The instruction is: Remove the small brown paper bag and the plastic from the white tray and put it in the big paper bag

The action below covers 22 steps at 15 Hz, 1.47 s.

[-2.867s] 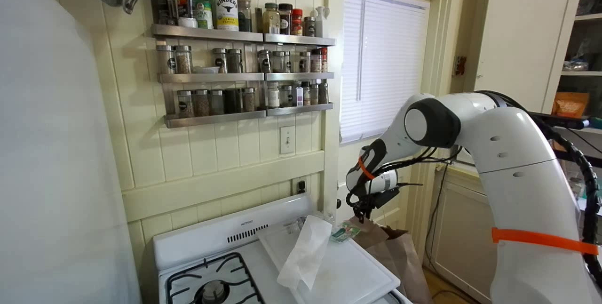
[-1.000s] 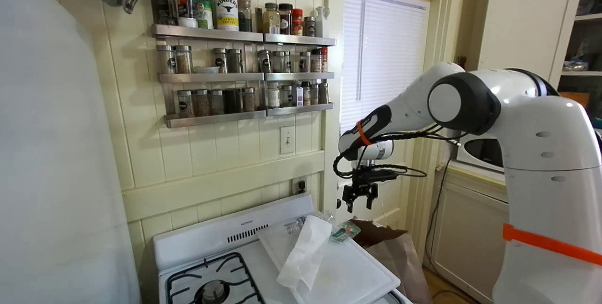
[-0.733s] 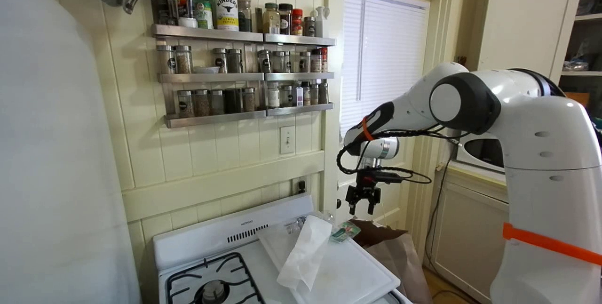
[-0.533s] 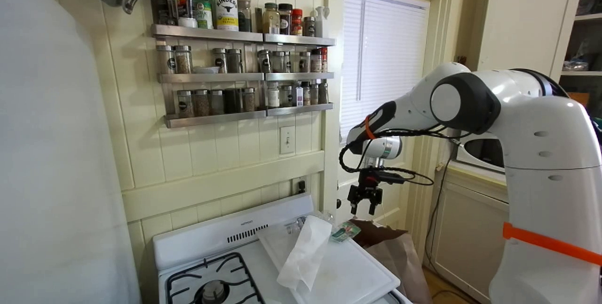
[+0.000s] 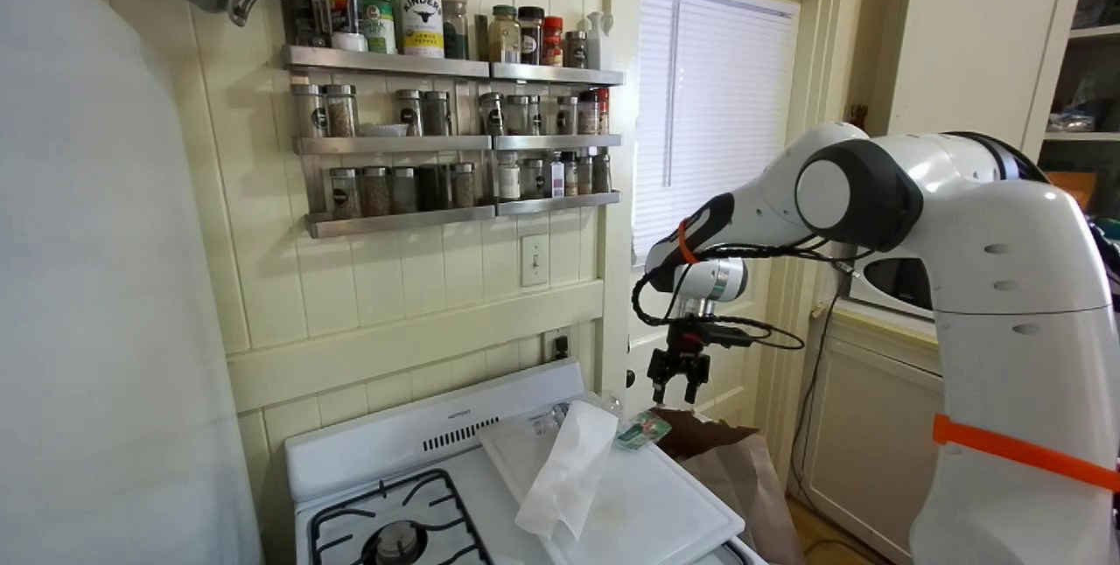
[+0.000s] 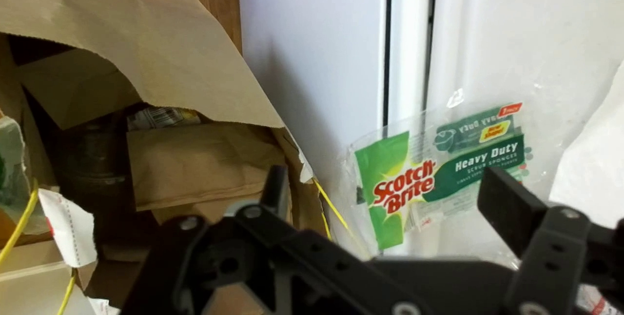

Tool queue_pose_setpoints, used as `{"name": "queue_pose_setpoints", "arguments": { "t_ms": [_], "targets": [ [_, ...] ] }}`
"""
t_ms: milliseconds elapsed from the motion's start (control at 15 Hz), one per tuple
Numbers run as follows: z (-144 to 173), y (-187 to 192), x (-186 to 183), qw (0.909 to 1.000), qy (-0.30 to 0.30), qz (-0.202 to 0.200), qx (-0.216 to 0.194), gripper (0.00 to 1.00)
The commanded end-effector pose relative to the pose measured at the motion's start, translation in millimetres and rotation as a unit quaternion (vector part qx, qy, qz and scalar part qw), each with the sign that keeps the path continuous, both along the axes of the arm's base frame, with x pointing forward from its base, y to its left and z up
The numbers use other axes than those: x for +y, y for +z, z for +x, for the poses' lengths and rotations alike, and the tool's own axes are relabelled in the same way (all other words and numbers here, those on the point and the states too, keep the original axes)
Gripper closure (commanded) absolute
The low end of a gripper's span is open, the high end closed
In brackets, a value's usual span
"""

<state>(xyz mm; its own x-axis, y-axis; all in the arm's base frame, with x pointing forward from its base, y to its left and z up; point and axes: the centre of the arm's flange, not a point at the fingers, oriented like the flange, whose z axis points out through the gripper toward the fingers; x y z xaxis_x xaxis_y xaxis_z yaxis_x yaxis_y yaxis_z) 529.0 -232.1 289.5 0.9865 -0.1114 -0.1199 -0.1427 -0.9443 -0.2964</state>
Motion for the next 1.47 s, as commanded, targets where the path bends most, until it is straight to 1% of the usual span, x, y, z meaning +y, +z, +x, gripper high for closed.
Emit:
{"name": "queue_pose_setpoints", "arguments": {
  "t_ms": [0, 333, 467, 800, 867, 1000, 1067, 1400],
  "targets": [
    [1.4, -21.2, -5.4, 0.9996, 0.013, 0.023, -0.007, 0.0],
    [1.8, -37.8, -2.6, 0.9974, 0.026, 0.062, -0.026, 0.0],
    [1.4, -43.0, -0.5, 0.9965, 0.033, 0.07, -0.032, 0.0],
    [5.2, -53.8, 5.3, 0.9938, 0.04, 0.084, -0.061, 0.0],
    [6.2, -55.4, 6.4, 0.9934, 0.04, 0.085, -0.066, 0.07],
    [8.4, -58.4, 8.9, 0.9926, 0.043, 0.088, -0.072, 0.32],
    [9.1, -59.5, 10.0, 0.9924, 0.045, 0.089, -0.072, 0.42],
    [11.7, -60.4, 10.6, 0.992, 0.051, 0.09, -0.072, 0.81]
  ]
}}
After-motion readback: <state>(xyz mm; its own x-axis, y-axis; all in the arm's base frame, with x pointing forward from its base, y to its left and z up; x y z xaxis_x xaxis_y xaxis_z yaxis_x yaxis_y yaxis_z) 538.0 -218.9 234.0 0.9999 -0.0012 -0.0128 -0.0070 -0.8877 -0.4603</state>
